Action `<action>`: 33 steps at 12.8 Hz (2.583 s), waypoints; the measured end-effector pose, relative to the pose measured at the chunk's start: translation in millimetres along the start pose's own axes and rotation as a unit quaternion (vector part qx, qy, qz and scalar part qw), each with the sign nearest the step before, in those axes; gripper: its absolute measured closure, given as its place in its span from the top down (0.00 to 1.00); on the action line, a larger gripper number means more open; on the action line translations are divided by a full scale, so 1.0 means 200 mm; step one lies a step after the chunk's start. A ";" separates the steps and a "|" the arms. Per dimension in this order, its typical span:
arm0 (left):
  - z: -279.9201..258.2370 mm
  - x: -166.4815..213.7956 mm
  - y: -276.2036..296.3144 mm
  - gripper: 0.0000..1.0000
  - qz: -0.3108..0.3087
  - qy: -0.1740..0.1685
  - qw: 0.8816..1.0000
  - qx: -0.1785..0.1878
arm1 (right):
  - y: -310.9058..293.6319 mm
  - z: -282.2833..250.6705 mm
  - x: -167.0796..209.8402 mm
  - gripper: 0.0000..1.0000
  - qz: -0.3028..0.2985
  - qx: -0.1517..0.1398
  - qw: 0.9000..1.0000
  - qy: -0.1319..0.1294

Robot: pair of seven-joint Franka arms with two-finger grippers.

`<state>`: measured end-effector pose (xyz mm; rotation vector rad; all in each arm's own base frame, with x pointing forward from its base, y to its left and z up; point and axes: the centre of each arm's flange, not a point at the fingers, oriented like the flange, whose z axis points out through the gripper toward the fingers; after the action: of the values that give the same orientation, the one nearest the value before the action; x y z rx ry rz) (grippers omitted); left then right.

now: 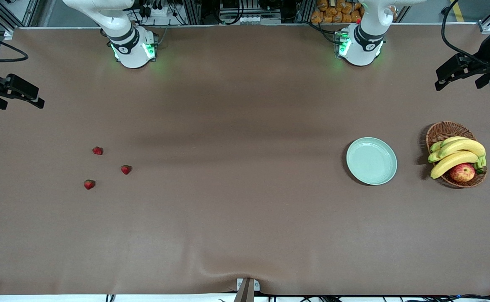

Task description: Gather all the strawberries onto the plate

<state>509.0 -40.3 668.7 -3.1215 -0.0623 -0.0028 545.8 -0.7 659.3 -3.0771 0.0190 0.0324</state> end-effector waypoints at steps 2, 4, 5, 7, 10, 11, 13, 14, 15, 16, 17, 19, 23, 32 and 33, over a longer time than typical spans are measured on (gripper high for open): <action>0.00 0.01 0.00 1.00 -0.001 0.007 1.000 -0.001 | 0.00 0.00 0.00 1.00 0.000 0.000 1.000 0.000; 0.02 0.03 0.00 1.00 -0.001 0.007 1.000 -0.001 | 0.00 0.00 0.00 1.00 0.000 0.000 1.000 0.000; 0.03 0.05 0.00 1.00 -0.001 0.006 1.000 -0.001 | 0.00 0.00 0.00 1.00 0.000 0.000 1.000 0.000; 0.06 0.07 0.00 1.00 -0.001 0.004 1.000 -0.001 | 0.00 0.00 0.00 1.00 0.000 0.000 1.000 0.000; 0.07 0.08 0.00 1.00 0.000 0.008 1.000 -0.002 | 0.00 0.00 0.00 1.00 0.000 0.000 1.000 0.000; 0.07 0.09 0.01 1.00 0.000 0.008 1.000 -0.002 | 0.00 0.00 0.00 1.00 0.000 0.000 1.000 0.000; 0.09 0.10 0.02 1.00 0.002 0.006 1.000 -0.002 | 0.00 0.00 0.00 1.00 0.000 0.000 1.000 0.000; 0.09 0.10 0.02 1.00 0.002 0.006 1.000 -0.002 | 0.00 0.00 0.00 1.00 0.000 0.000 1.000 0.000; 0.09 0.10 0.02 1.00 0.002 0.005 1.000 -0.002 | 0.00 0.00 0.00 1.00 0.000 0.000 1.000 0.000; 0.10 0.10 0.02 1.00 0.003 0.004 1.000 -0.002 | 0.00 0.00 0.00 1.00 0.000 0.000 1.000 0.000; 0.11 0.10 0.02 1.00 0.003 0.003 1.000 -0.002 | 0.00 0.00 0.00 1.00 0.000 0.000 1.000 0.000; 0.12 0.11 0.02 1.00 0.003 0.000 1.000 -0.001 | 0.00 0.00 0.00 1.00 0.000 0.000 1.000 0.000; 0.14 0.10 0.02 1.00 0.003 -0.006 1.000 -0.001 | 0.00 0.00 0.00 1.00 0.000 0.000 1.000 0.000; 0.15 0.10 0.02 1.00 0.003 -0.007 1.000 -0.001 | 0.00 0.00 0.00 1.00 0.000 0.000 1.000 0.000; 0.15 0.10 0.02 1.00 0.003 -0.007 1.000 -0.001 | 0.00 0.00 0.00 1.00 0.000 0.000 1.000 0.000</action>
<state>530.2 -42.9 639.0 -3.1229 -0.0545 0.0176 545.8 -0.2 659.3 -3.0771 0.0179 0.0324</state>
